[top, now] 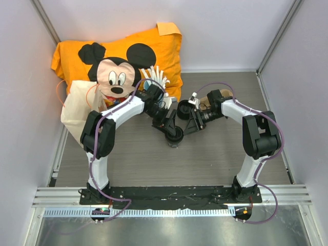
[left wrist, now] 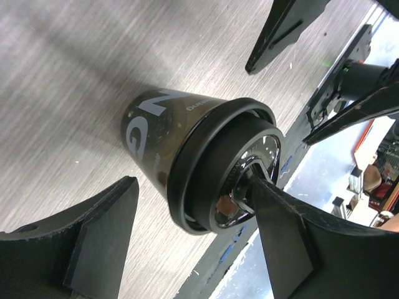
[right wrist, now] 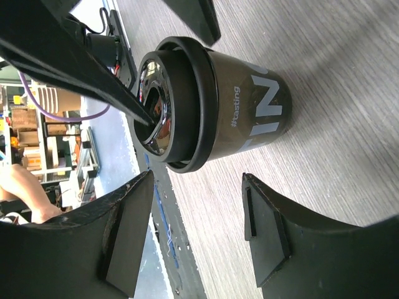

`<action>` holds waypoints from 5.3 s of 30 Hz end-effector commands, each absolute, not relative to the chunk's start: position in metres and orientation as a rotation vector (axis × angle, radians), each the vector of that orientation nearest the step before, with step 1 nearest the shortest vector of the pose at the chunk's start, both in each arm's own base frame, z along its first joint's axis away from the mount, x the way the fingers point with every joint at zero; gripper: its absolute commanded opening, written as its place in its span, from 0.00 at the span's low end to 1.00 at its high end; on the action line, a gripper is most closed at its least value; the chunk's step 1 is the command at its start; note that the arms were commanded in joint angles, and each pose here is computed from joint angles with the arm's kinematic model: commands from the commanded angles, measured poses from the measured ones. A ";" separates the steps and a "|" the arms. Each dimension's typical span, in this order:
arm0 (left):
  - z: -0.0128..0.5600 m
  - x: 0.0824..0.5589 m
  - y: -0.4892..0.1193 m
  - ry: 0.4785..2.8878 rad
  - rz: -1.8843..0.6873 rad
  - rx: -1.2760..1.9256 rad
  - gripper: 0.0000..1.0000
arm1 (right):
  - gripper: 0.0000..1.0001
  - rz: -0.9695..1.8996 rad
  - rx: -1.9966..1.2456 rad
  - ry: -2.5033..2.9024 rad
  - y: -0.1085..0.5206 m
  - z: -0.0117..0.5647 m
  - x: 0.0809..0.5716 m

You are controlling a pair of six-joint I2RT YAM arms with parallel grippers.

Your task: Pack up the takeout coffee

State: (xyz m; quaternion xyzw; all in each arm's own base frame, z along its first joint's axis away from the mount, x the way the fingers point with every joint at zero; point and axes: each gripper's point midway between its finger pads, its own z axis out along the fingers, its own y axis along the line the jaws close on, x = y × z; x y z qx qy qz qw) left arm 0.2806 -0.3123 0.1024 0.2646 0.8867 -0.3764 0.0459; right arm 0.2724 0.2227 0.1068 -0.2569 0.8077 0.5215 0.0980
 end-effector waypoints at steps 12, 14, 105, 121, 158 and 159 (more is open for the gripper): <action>0.151 0.317 -0.313 2.514 -1.278 0.724 0.79 | 0.67 1.649 -0.795 2.308 0.224 0.122 0.255; 0.156 0.329 -0.308 2.472 -1.284 0.688 0.79 | 0.67 1.704 -0.830 2.297 0.223 0.123 0.244; 0.108 0.327 -0.284 2.575 -1.158 0.588 0.79 | 0.70 1.328 -0.768 2.206 0.247 0.129 0.294; 0.123 0.324 -0.288 2.532 -1.201 0.595 0.80 | 0.70 1.384 -0.887 2.191 0.276 0.133 0.261; 0.155 0.259 -0.218 2.591 -1.163 0.639 0.90 | 0.80 1.469 -0.880 2.231 0.283 0.146 0.251; 0.154 0.258 -0.217 2.593 -1.159 0.640 0.90 | 0.80 1.450 -0.880 2.239 0.285 0.145 0.251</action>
